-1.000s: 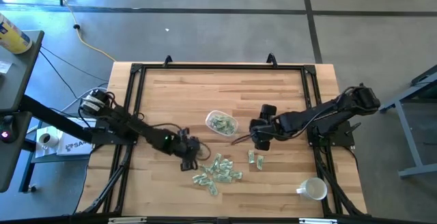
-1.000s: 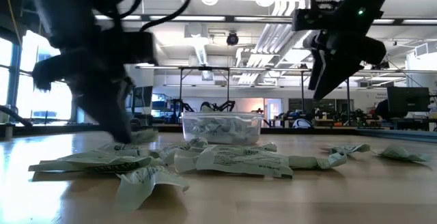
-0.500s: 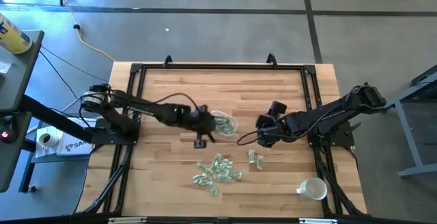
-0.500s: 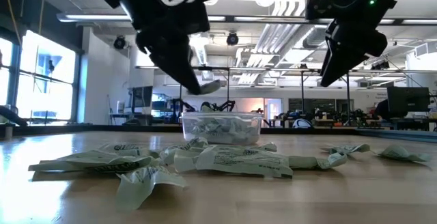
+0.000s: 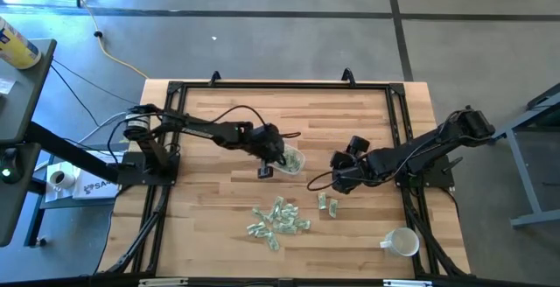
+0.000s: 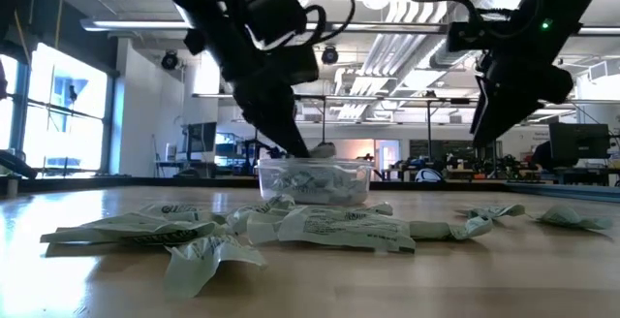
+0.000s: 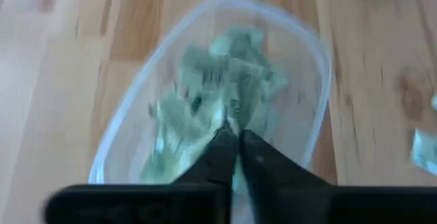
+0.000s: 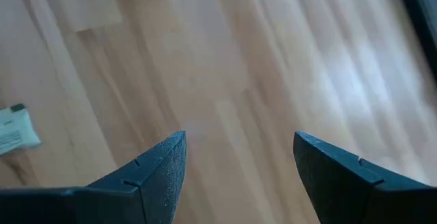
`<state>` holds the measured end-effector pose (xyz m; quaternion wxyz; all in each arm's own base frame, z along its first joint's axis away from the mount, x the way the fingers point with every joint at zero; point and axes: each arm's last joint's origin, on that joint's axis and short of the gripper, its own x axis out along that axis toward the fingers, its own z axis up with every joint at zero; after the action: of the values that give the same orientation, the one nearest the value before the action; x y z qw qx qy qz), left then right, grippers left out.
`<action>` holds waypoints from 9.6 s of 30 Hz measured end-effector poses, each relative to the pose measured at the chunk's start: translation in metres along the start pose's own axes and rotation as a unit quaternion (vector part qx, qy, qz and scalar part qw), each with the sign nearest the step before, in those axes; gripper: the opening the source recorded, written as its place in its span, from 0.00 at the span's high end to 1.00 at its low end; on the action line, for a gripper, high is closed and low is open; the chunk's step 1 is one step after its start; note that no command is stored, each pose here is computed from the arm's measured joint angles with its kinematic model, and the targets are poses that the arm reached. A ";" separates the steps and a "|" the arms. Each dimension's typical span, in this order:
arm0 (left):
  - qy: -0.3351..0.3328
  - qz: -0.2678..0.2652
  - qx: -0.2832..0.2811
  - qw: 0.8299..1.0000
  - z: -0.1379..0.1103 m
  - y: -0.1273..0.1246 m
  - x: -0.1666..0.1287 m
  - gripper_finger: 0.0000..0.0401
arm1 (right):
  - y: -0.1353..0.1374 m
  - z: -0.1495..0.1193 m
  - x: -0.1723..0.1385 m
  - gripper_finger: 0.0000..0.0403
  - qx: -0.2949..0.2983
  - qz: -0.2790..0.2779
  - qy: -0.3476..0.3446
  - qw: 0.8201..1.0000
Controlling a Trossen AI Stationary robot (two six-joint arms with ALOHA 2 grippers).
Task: Pick and place Stevia / Truvia into bins
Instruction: Put the stevia packet into the transparent container
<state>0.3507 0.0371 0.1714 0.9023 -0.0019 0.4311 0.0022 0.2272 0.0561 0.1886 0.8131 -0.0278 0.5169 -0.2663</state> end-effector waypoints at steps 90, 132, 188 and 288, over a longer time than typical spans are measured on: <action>0.053 0.091 -0.291 0.951 0.024 -0.132 -0.111 0.45 | 0.009 0.028 0.084 0.98 -0.270 0.299 -0.034 0.914; 0.005 0.178 -0.360 0.916 -0.052 -0.094 -0.166 0.62 | -0.003 0.180 0.105 0.75 -0.041 0.236 -0.049 0.970; -0.042 0.105 -0.358 0.927 -0.047 -0.099 -0.155 0.63 | 0.040 0.022 0.070 0.98 -0.346 0.305 0.025 0.887; 0.006 0.089 -0.265 0.960 -0.051 -0.100 -0.155 0.63 | 0.110 0.101 0.073 0.91 -0.073 0.310 0.028 0.948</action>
<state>0.2140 -0.0634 0.2601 0.8632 -0.2022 0.4188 0.1965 0.3817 0.0933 0.1400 0.8367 0.0821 0.5402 0.0363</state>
